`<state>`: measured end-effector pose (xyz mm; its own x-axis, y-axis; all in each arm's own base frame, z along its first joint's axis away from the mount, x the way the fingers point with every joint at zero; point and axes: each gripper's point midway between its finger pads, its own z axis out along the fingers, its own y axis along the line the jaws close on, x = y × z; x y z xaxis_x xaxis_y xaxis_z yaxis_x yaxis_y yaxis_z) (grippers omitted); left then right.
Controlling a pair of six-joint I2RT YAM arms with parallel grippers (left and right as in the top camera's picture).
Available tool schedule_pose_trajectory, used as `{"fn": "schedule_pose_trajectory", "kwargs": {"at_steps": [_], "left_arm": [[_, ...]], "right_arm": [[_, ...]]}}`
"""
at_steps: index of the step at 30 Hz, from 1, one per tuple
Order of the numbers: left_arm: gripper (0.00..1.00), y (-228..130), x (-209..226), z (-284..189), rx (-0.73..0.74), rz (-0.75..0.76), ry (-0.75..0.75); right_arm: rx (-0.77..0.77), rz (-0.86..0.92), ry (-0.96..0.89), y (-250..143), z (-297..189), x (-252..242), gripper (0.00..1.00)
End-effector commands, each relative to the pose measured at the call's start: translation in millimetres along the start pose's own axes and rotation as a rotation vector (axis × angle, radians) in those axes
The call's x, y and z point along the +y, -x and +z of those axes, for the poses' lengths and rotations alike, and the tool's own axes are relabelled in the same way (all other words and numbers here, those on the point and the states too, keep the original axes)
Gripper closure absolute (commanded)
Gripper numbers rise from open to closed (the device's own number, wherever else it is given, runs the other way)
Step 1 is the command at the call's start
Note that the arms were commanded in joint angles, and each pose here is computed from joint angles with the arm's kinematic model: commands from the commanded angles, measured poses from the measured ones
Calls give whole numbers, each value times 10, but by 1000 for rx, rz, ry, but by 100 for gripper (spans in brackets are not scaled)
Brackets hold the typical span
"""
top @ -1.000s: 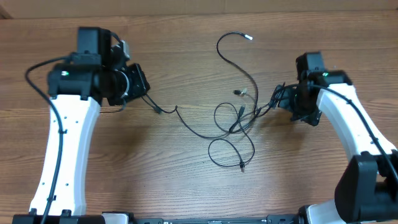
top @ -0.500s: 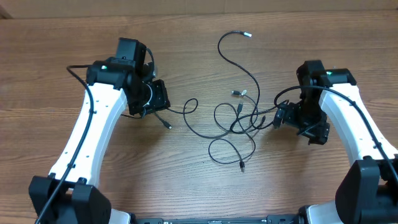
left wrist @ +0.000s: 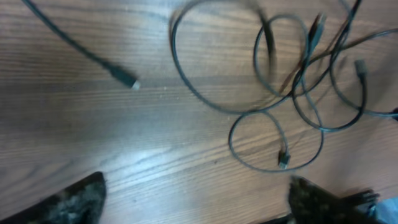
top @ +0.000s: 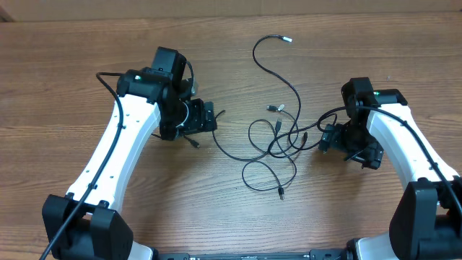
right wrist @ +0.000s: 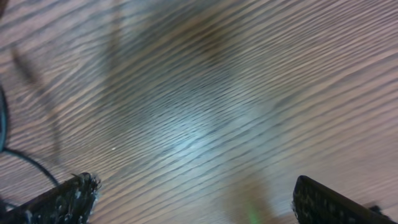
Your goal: Untangle cables
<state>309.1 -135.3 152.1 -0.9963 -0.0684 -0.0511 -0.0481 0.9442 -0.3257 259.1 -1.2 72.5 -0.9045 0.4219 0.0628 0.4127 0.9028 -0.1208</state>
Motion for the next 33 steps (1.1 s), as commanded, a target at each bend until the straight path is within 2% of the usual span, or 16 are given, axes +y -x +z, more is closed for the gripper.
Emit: {"fn": "schedule_pose_trajectory", "kwargs": {"at_steps": [1,5,9,11,13,14,18,26,29,33], "left_arm": [[0,-74,125,38,32,20,68],[0,-141,171,-52,61,2,90],[4,-88,78,-132,41,5,57],[11,-71,-60,-126,37,18,-8],[23,-59,-220,-105,35,33,-74],[25,-49,-261,-94,29,30,-81],[34,-26,-393,-19,2,33,-68],[63,-61,-558,146,-57,6,37],[68,-65,-550,236,-80,3,111],[68,-94,-541,408,-52,-5,155]], "right_arm": [[-129,13,-41,304,-300,-68,0],[-221,28,-43,508,-684,-80,0],[-241,25,98,575,-904,157,0],[-211,13,193,535,-922,326,0],[-166,-1,277,459,-930,473,0],[-147,-8,306,422,-933,527,0],[-100,-26,325,302,-876,597,0],[-34,-60,289,103,-549,646,0],[-32,-59,288,97,-407,655,0],[-57,-61,302,149,-316,693,0]]}}
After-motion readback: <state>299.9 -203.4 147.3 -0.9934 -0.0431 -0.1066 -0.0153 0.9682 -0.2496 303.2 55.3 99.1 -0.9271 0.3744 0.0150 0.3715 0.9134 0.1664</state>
